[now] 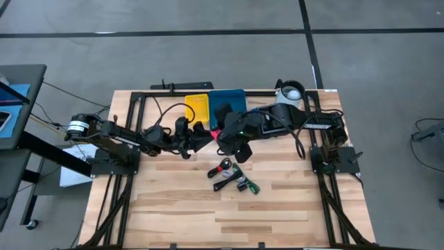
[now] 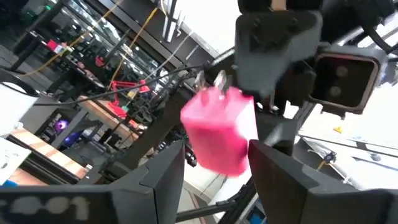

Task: Pick and place items into bin
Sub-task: Put the pink charger adapter into the yellow basket

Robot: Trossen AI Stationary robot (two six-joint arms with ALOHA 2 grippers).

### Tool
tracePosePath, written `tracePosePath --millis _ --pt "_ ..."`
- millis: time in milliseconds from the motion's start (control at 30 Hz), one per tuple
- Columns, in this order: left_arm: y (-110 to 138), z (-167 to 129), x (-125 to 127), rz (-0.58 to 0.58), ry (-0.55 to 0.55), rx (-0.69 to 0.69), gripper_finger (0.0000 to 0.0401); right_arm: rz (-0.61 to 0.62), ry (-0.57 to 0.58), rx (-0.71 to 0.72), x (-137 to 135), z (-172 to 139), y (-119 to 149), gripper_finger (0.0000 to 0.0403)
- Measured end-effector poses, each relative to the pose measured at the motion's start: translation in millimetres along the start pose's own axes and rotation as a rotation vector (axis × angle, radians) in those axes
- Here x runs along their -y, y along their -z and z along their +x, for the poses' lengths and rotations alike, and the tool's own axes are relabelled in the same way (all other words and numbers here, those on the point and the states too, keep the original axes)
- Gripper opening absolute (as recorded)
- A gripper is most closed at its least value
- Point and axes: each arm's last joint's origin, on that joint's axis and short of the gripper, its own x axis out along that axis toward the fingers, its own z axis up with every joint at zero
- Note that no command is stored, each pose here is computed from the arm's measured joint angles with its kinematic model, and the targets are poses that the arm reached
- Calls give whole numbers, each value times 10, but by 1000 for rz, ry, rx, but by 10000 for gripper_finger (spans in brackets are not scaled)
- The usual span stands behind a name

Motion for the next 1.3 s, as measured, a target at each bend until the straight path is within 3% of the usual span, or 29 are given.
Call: tracePosePath --millis 133,400,600,767,1300 --pt "-17 0 10 0 9 18 167 0 -2 5 -1 0 -3 167" --pt "-18 0 13 0 12 20 167 -9 -41 42 -11 -1 -14 64" --pt "-42 40 38 1 31 24 167 -11 -67 68 3 6 -2 18" --pt "-49 56 48 2 41 20 167 -6 -74 73 20 13 14 1" --pt "-39 56 53 1 51 6 167 -4 -97 86 60 63 52 2"
